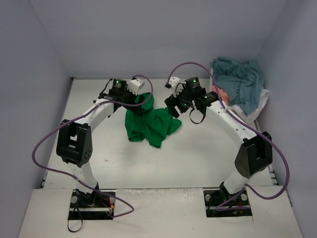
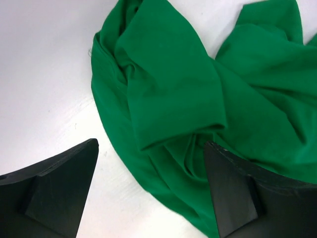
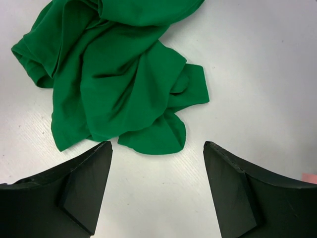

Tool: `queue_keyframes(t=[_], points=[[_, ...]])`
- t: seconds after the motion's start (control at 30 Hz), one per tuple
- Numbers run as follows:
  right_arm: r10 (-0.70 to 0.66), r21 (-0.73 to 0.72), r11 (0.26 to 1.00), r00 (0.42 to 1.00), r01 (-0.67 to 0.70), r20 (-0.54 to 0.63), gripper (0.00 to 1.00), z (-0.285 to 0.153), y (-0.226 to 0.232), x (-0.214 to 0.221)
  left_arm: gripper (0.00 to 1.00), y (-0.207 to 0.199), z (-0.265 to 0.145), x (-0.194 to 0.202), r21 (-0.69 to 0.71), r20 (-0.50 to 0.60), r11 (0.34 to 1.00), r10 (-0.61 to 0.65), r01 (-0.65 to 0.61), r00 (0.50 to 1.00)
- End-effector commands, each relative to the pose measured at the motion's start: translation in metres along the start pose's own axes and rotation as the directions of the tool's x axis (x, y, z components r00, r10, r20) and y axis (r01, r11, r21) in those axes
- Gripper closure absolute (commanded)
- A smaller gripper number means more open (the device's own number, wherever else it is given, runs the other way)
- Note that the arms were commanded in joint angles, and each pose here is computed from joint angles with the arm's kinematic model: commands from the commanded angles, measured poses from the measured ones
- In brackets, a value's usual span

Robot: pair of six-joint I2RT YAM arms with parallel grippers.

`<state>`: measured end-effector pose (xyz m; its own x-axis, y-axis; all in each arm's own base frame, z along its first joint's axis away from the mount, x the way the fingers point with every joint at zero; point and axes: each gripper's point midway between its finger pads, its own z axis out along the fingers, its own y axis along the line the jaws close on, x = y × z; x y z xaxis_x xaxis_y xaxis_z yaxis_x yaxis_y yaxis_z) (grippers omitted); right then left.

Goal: Fold and stack the t-shirts

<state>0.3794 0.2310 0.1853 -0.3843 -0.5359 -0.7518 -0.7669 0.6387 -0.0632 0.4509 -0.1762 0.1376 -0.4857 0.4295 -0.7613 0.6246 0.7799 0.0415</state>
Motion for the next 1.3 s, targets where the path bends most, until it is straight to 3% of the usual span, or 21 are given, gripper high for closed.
queue_keyframes(t=[0.0, 0.3, 0.47, 0.7, 0.83, 1.03, 1.13, 1.17, 1.27], points=[[0.005, 0.013, 1.000, 0.997, -0.006, 0.076, 0.29, -0.021, -0.008, -0.015, 0.21, 0.014, -0.004, -0.045, -0.042, 0.131, 0.999, 0.033, -0.027, 0.991], [0.072, 0.032, 0.997, 0.994, -0.075, 0.086, 0.29, -0.027, -0.036, -0.008, 0.24, -0.011, 0.007, -0.038, 0.052, 0.124, 0.999, 0.011, -0.018, 0.992], [0.078, 0.022, 0.997, 0.994, -0.080, 0.078, 0.30, -0.026, -0.034, -0.003, 0.37, -0.014, 0.016, -0.040, 0.069, 0.133, 0.997, 0.008, -0.017, 0.991], [0.077, 0.020, 0.997, 0.994, -0.079, 0.083, 0.30, -0.029, -0.033, -0.003, 0.38, -0.027, 0.032, -0.037, 0.117, 0.109, 0.993, 0.004, -0.017, 0.994], [0.080, 0.010, 0.997, 0.993, -0.081, 0.086, 0.30, -0.029, -0.031, -0.004, 0.45, -0.030, 0.038, -0.032, 0.135, 0.095, 0.991, 0.004, -0.017, 0.995], [0.084, 0.001, 0.996, 0.993, -0.084, 0.082, 0.30, -0.026, -0.030, -0.001, 0.65, -0.031, 0.046, -0.030, 0.140, 0.092, 0.990, 0.001, -0.014, 0.996], [0.087, -0.009, 0.996, 0.994, -0.087, 0.071, 0.30, -0.022, -0.028, 0.004, 0.83, -0.027, 0.045, -0.033, 0.122, 0.093, 0.993, -0.001, -0.010, 0.996], [0.087, -0.016, 0.996, 0.994, -0.087, 0.069, 0.30, -0.021, -0.027, 0.006, 0.98, -0.025, 0.043, -0.035, 0.108, 0.096, 0.994, 0.002, -0.013, 0.995], [0.081, -0.054, 0.995, 0.996, -0.078, 0.046, 0.33, -0.011, -0.020, 0.016, 1.00, -0.019, 0.032, -0.045, 0.068, 0.116, 0.997, 0.016, -0.024, 0.993]])
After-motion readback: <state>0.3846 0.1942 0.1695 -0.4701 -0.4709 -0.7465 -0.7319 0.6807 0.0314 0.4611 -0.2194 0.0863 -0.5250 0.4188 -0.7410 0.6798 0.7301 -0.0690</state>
